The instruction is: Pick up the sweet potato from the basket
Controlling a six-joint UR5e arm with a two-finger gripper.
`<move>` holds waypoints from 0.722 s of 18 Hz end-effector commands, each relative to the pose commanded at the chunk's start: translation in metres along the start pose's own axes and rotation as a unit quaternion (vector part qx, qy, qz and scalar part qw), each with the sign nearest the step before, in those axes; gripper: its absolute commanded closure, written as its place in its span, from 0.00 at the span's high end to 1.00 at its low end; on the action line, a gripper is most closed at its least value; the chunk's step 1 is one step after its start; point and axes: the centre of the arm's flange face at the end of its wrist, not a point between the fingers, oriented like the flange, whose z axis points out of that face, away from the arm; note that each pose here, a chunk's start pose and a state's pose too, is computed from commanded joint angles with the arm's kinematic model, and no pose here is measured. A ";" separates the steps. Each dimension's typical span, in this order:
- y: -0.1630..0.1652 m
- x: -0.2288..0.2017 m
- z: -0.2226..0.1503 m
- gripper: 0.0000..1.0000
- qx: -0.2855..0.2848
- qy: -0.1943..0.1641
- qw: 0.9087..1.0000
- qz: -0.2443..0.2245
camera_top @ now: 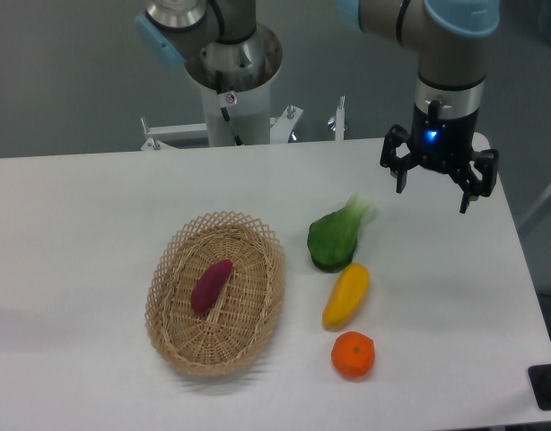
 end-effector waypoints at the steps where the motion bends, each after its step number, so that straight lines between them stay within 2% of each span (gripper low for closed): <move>1: -0.001 0.001 0.001 1.00 0.000 0.000 1.000 -0.001; 7: -0.001 0.004 0.006 1.00 0.002 0.004 1.000 -0.009; 9: -0.004 0.007 0.007 1.00 0.003 0.006 0.999 -0.050; 13: -0.021 0.025 0.012 1.00 0.010 0.018 0.996 -0.089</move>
